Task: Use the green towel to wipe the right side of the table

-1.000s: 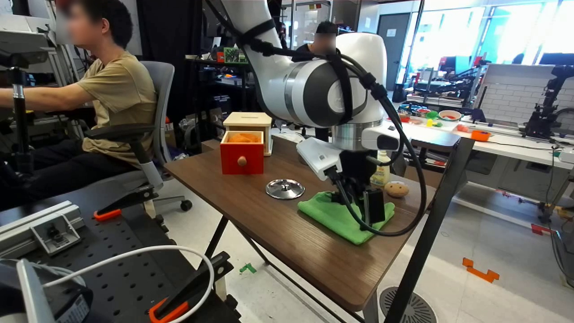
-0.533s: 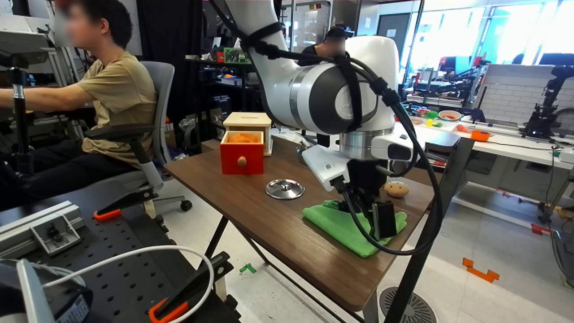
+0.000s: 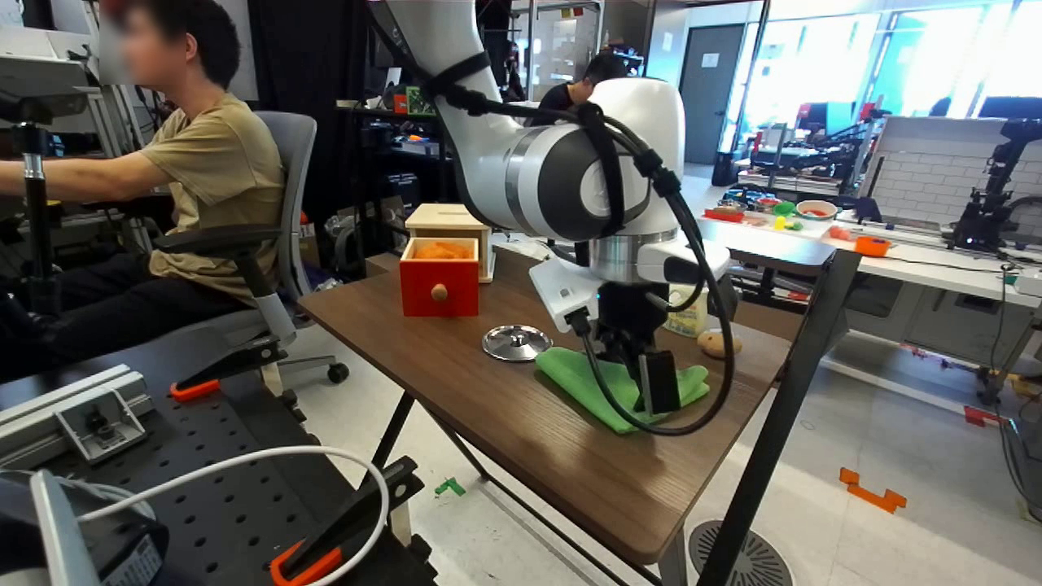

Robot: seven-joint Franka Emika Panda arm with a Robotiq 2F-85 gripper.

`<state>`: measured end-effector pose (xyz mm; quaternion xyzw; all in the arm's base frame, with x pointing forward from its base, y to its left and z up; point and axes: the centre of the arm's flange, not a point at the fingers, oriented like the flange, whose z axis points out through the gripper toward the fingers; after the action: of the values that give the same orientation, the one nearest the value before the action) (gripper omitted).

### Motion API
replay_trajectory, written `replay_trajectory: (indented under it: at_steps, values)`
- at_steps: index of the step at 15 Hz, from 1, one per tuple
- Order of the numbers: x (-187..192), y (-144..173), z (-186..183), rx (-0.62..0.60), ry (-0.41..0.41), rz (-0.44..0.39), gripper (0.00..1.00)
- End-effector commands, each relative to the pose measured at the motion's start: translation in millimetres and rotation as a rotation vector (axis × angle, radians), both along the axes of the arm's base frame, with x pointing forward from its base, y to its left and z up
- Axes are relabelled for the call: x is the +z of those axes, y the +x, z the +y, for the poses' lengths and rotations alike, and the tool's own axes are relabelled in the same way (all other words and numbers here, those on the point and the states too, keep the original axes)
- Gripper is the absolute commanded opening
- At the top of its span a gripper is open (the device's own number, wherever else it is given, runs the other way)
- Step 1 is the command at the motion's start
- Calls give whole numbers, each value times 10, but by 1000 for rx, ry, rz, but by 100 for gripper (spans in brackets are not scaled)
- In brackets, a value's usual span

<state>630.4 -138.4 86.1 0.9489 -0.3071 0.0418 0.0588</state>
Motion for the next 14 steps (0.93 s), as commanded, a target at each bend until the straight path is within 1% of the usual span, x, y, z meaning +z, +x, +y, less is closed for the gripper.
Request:
replay_trajectory:
  at_steps: [1, 4, 7, 11, 14]
  values:
    - [-106, 217, 322, -28, 29, -7, 100]
    - [-50, 325, 497, -41, 43, -19, 100]
    - [-26, 302, 508, -39, 51, -21, 100]
    - [9, 163, 288, -51, 48, -9, 100]
    - [42, 30, 30, -71, 49, 1, 100]
